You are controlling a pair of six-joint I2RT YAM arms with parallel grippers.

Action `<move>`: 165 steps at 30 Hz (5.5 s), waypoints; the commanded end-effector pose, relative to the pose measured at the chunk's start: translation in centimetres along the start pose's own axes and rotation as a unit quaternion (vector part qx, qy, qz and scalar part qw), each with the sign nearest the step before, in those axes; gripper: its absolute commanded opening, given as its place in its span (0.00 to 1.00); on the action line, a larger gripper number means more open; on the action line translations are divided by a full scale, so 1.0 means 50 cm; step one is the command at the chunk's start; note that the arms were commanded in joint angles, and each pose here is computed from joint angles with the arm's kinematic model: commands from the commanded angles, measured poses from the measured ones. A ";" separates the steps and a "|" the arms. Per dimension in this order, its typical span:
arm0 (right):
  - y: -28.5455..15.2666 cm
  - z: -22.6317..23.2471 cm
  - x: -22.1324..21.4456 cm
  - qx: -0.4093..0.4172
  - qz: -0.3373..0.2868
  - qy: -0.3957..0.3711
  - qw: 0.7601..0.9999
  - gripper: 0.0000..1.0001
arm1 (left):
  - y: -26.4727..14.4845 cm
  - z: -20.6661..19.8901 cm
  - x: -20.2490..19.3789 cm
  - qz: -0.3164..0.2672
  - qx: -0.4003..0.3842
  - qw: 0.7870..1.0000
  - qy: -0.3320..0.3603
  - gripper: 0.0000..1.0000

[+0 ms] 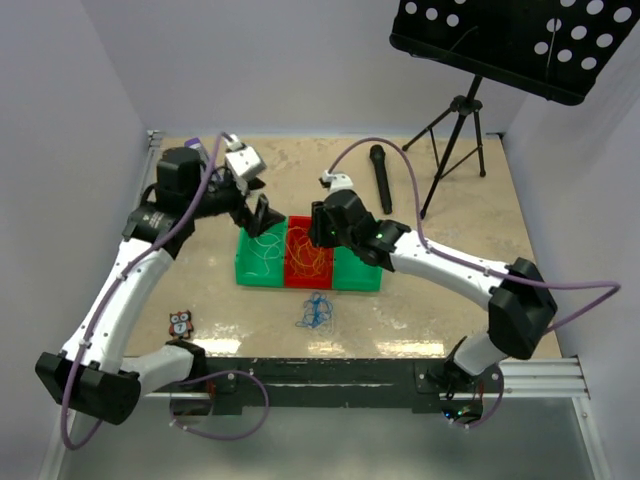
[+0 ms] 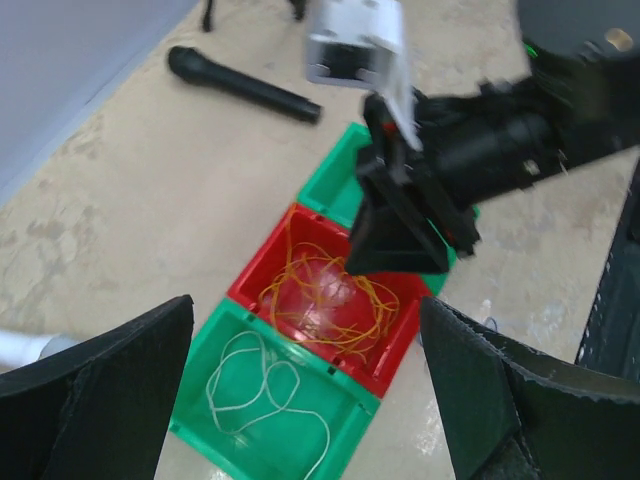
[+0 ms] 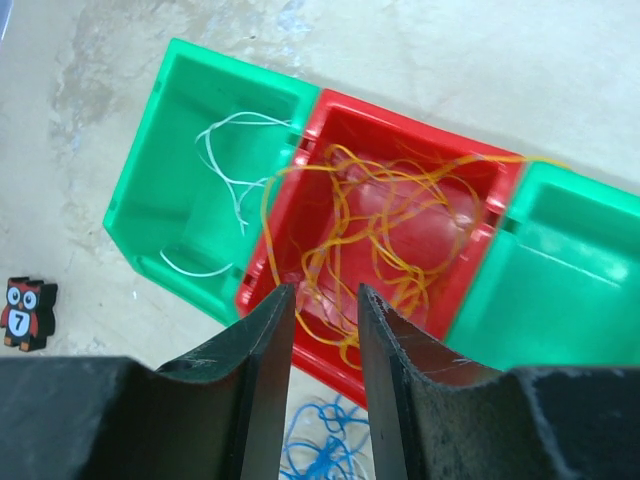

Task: Untangle the cables

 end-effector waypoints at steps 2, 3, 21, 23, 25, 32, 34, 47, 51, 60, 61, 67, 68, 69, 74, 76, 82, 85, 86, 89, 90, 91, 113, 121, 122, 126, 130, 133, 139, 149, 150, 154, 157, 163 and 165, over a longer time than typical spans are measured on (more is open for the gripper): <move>-0.077 -0.047 0.006 0.018 -0.023 0.049 0.998 0.36 | 0.029 -0.130 -0.065 0.034 -0.103 0.991 0.077 1.00; -0.095 -0.059 0.009 0.016 -0.032 0.058 0.998 0.36 | 0.034 -0.151 -0.077 0.039 -0.117 0.989 0.084 1.00; -0.237 -0.127 -0.024 0.038 -0.074 0.125 0.989 0.29 | 0.180 -0.326 -0.250 0.138 -0.261 0.930 0.219 0.74; -0.237 -0.130 -0.029 0.039 -0.073 0.125 0.989 0.27 | 0.189 -0.331 -0.253 0.137 -0.269 0.928 0.218 0.68; -0.238 -0.132 -0.031 0.039 -0.073 0.125 0.989 0.25 | 0.197 -0.337 -0.259 0.143 -0.276 0.925 0.221 0.64; -0.242 -0.131 -0.028 0.044 -0.079 0.121 0.989 0.18 | 0.225 -0.353 -0.281 0.161 -0.300 0.916 0.211 0.39; -0.246 -0.131 -0.025 0.044 -0.084 0.122 0.988 0.17 | 0.229 -0.362 -0.287 0.163 -0.316 0.910 0.214 0.41; -0.278 -0.134 -0.008 0.039 -0.099 0.116 0.987 0.15 | 0.247 -0.357 -0.296 0.174 -0.315 0.902 0.237 0.14; -0.271 -0.136 -0.020 0.042 -0.086 0.110 0.989 0.15 | 0.233 -0.361 -0.262 0.168 -0.320 0.906 0.220 0.05; -0.270 -0.105 -0.064 0.138 -0.042 0.079 0.986 0.48 | 0.145 -0.361 -0.112 0.096 -0.303 0.928 0.196 0.00; -0.270 -0.104 -0.068 0.142 -0.038 0.077 0.986 0.49 | 0.131 -0.360 -0.099 0.089 -0.303 0.927 0.204 0.00; -0.256 -0.096 -0.098 0.175 -0.011 0.069 0.982 0.53 | 0.048 -0.358 0.022 0.035 -0.323 0.914 0.245 0.00; -0.255 -0.090 -0.102 0.189 -0.005 0.067 0.980 0.53 | 0.038 -0.357 0.046 0.022 -0.325 0.911 0.252 0.00; -0.253 -0.084 -0.105 0.204 -0.001 0.063 0.977 0.53 | 0.031 -0.355 0.070 0.009 -0.322 0.912 0.255 0.00; -0.266 -0.063 -0.094 0.248 -0.017 0.051 0.967 0.53 | 0.010 -0.346 0.142 -0.029 -0.294 0.923 0.246 0.00; -0.275 -0.059 -0.086 0.256 -0.027 0.048 0.965 0.53 | 0.005 -0.342 0.143 -0.032 -0.281 0.926 0.250 0.00; -0.299 -0.070 -0.073 0.244 -0.057 0.067 0.966 0.51 | 0.010 -0.322 0.135 -0.034 -0.232 0.938 0.257 0.00; -0.309 -0.082 -0.076 0.232 -0.062 0.072 0.968 0.50 | 0.011 -0.305 0.128 -0.023 -0.199 0.944 0.262 0.00; -0.312 -0.085 -0.079 0.230 -0.061 0.071 0.969 0.50 | 0.010 -0.299 0.127 -0.020 -0.186 0.947 0.261 0.00; -0.325 -0.087 -0.081 0.239 -0.066 0.069 0.966 0.50 | 0.012 -0.276 0.122 -0.008 -0.142 0.956 0.258 0.00; -0.329 -0.086 -0.082 0.244 -0.070 0.066 0.965 0.50 | 0.015 -0.264 0.121 -0.003 -0.119 0.959 0.257 0.00; -0.334 -0.085 -0.079 0.251 -0.075 0.065 0.963 0.50 | 0.015 -0.257 0.121 -0.002 -0.104 0.961 0.257 0.00; -0.273 0.021 -0.033 0.331 -0.072 -0.007 0.941 0.49 | 0.020 -0.264 0.236 -0.067 -0.129 0.956 0.254 0.00; -0.204 0.055 -0.166 0.328 0.013 0.017 0.945 0.33 | -0.031 -0.275 0.334 -0.131 -0.151 0.942 0.270 0.00; -0.196 0.052 -0.185 0.323 0.024 0.022 0.946 0.32 | -0.041 -0.275 0.350 -0.141 -0.151 0.939 0.276 0.00; -0.176 0.032 -0.237 0.307 0.045 0.036 0.950 0.31 | -0.073 -0.267 0.414 -0.180 -0.133 0.928 0.298 0.00; -0.162 0.003 -0.282 0.287 0.066 0.047 0.955 0.33 | -0.125 -0.242 0.499 -0.248 -0.069 0.910 0.325 0.00; -0.156 -0.012 -0.300 0.274 0.076 0.049 0.958 0.34 | -0.168 -0.219 0.561 -0.306 -0.001 0.890 0.338 0.00; -0.145 -0.030 -0.316 0.251 0.083 0.046 0.963 0.41 | -0.255 -0.163 0.660 -0.413 0.156 0.830 0.340 0.00; -0.151 -0.032 -0.307 0.245 0.072 0.048 0.966 0.48 | -0.285 -0.167 0.694 -0.466 0.173 0.795 0.347 0.00; -0.157 -0.030 -0.299 0.248 0.065 0.048 0.965 0.49 | -0.276 -0.168 0.688 -0.462 0.171 0.797 0.348 0.00; -0.171 -0.031 -0.284 0.252 0.044 0.059 0.965 0.50 | -0.295 -0.154 0.695 -0.486 0.215 0.775 0.343 0.00; -0.156 -0.047 -0.312 0.236 0.065 0.063 0.968 0.45 | -0.340 -0.135 0.719 -0.517 0.277 0.736 0.338 0.00; -0.137 -0.068 -0.345 0.214 0.087 0.065 0.971 0.22 | -0.414 -0.124 0.762 -0.545 0.345 0.671 0.367 0.00; -0.129 -0.072 -0.351 0.206 0.093 0.064 0.972 0.10 | -0.433 -0.130 0.772 -0.556 0.344 0.658 0.373 0.00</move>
Point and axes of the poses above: each gripper's point midway between its finger pads, its own y axis out along the fingers, its own z axis along the line the jaws close on, x = y × z, the point moved 5 cm from there along -y, back along the fingers, and after that the axes turned 8 degrees about y, right-handed, at the moved point
